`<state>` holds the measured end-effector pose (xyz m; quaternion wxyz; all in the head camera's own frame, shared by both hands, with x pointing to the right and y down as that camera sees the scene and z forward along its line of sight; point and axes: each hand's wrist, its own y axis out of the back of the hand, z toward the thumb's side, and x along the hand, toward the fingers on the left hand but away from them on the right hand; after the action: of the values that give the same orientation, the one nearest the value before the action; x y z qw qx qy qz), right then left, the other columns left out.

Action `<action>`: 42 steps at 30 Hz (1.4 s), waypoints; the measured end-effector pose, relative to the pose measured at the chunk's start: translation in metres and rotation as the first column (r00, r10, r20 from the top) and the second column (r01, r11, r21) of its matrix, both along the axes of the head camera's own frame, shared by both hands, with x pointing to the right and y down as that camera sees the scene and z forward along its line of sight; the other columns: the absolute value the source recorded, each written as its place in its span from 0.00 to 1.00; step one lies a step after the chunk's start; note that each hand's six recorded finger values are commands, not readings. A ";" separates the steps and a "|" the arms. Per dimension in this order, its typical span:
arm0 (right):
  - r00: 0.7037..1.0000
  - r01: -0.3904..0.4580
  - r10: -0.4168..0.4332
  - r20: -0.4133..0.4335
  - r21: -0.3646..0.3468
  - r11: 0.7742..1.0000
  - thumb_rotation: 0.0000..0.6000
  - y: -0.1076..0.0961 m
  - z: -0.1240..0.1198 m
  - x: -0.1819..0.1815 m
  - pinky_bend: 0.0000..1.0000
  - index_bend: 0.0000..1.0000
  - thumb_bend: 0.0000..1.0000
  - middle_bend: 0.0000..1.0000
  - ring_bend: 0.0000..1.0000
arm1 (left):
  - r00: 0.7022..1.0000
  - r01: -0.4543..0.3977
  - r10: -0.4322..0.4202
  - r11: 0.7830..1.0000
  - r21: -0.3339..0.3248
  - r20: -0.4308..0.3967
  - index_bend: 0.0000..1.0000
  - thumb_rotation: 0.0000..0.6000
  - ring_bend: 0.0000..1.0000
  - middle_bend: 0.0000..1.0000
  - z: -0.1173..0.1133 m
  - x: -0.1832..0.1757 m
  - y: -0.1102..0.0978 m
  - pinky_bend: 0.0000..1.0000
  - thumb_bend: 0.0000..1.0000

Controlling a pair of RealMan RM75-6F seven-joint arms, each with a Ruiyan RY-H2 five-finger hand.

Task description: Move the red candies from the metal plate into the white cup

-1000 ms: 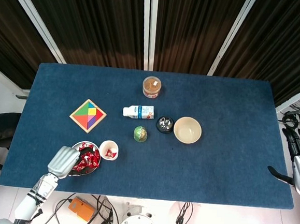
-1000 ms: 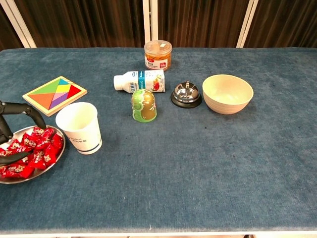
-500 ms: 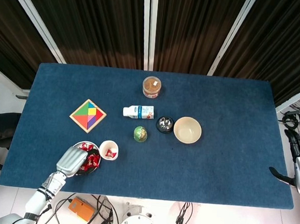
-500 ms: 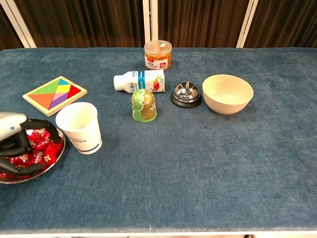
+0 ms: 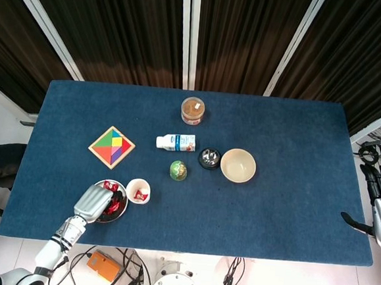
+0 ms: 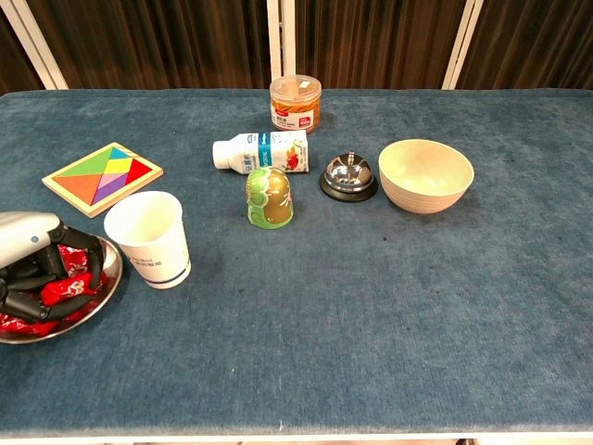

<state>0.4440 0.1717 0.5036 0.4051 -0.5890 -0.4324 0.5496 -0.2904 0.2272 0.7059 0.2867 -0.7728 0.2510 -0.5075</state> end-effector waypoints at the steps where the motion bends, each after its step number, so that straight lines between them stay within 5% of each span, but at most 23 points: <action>1: 1.000 0.000 0.000 0.000 0.000 1.000 1.00 0.000 0.000 0.000 0.11 0.00 0.22 0.14 0.00 | 1.000 0.002 -0.002 1.000 0.000 0.001 0.56 1.00 0.97 1.00 0.000 -0.001 0.000 0.90 0.37; 15: 1.000 0.003 -0.003 0.002 0.001 1.000 1.00 -0.001 0.000 -0.002 0.11 0.00 0.22 0.14 0.00 | 0.999 0.032 -0.031 0.999 0.017 -0.028 0.59 1.00 0.97 1.00 -0.014 -0.012 -0.008 0.90 0.49; 30: 1.000 -0.011 0.011 0.006 0.006 1.000 1.00 0.002 0.000 0.005 0.11 0.00 0.22 0.14 0.00 | 0.990 0.062 -0.033 0.975 0.215 -0.137 0.59 1.00 0.97 1.00 -0.086 0.001 -0.069 0.90 0.48; 42: 0.999 -0.034 0.034 -0.001 0.002 0.999 1.00 0.006 0.000 0.012 0.11 0.00 0.22 0.14 0.00 | 0.973 -0.048 0.071 0.993 0.110 -0.219 0.59 1.00 0.97 1.00 -0.073 0.060 -0.078 0.90 0.47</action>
<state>0.4564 0.1777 0.5039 0.3964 -0.5811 -0.4425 0.5563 -0.2308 0.1496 0.6328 0.3119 -0.8159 0.2844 -0.3952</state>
